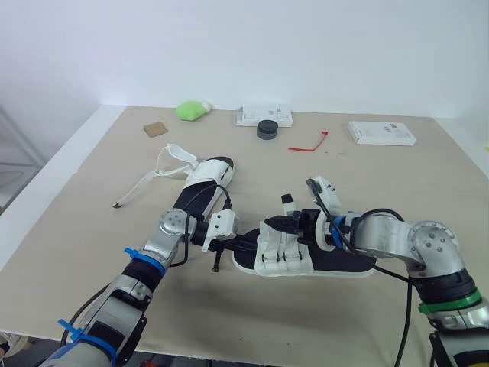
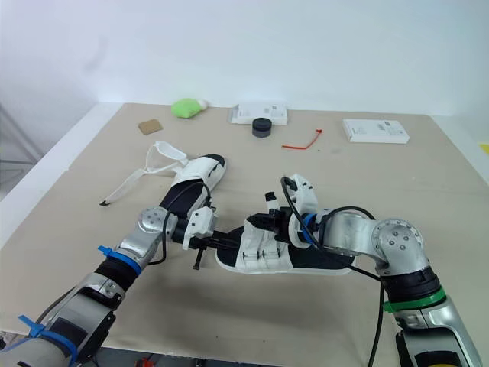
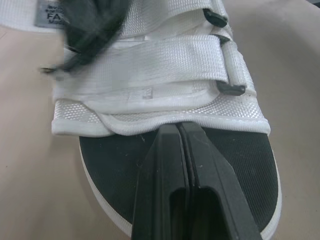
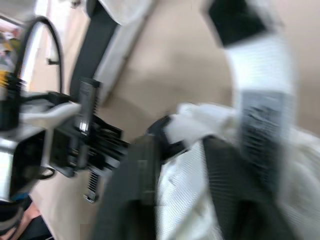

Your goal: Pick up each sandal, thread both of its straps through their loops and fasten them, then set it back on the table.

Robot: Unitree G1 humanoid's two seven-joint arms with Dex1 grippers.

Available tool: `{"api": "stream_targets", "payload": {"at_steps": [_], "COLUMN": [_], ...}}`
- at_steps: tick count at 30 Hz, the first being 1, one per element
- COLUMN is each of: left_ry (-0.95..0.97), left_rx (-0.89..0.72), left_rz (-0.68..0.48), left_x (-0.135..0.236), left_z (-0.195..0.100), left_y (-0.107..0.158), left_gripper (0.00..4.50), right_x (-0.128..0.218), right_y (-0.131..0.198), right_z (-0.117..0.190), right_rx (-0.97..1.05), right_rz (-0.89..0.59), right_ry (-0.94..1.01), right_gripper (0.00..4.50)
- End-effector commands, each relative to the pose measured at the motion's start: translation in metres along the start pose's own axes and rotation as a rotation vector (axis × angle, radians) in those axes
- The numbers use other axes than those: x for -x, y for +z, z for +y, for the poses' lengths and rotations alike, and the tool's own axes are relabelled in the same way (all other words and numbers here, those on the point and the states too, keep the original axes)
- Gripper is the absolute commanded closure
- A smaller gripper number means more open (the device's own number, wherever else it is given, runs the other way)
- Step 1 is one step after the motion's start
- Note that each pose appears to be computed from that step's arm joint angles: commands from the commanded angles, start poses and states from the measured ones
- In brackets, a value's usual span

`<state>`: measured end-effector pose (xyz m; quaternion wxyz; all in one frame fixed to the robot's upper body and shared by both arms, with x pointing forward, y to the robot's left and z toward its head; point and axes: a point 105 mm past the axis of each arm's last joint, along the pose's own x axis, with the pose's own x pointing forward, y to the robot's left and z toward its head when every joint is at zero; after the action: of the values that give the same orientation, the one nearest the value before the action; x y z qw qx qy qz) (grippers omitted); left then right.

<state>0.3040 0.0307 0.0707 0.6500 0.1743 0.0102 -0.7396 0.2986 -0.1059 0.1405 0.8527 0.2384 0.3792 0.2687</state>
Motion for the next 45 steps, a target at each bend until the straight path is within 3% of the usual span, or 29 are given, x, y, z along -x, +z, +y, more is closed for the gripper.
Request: {"api": "stream_targets", "payload": {"at_steps": [1,2,7,13,15,19,28,32,45], "left_ry": [-0.136,-0.135,-0.136,-0.139,-0.132,-0.071,-0.014,0.006,0.121], "left_rx": [0.267,0.268,0.271,0.266,0.255,0.220,0.097,0.042,-0.066], "left_rz": [0.265,0.265,0.265,0.264,0.248,0.124,-0.084,-0.127,-0.142], "left_x": [0.001,0.001,0.001,0.001,0.000,-0.004,0.007,0.021,0.070], "left_z": [-0.057,-0.058,-0.058,-0.058,-0.055,-0.033,-0.010,-0.008,-0.012], "left_y": [-0.081,-0.081,-0.081,-0.080,-0.077,-0.048,0.025,0.052,0.103], "left_gripper": [4.50,4.50,4.50,4.50,4.50,4.50,4.50,4.50,4.50], "right_x": [0.001,0.002,0.016,0.060,0.081,0.106,0.116,0.118,0.090], "right_y": [0.010,0.014,0.042,0.067,0.062,0.033,-0.019,-0.032,-0.067], "right_z": [-0.012,-0.010,-0.001,0.046,0.056,0.047,0.001,-0.010,-0.010], "right_rx": [-0.032,-0.033,0.001,0.207,0.372,0.593,0.889,0.920,0.906], "right_rz": [-0.023,-0.036,-0.143,-0.257,-0.278,-0.196,0.009,0.052,0.112], "right_ry": [-0.054,-0.039,0.027,0.310,0.355,0.345,0.200,0.195,0.277], "right_gripper": [1.14,0.68,0.68,0.68,0.68,0.68,0.68,0.68,0.68]}}
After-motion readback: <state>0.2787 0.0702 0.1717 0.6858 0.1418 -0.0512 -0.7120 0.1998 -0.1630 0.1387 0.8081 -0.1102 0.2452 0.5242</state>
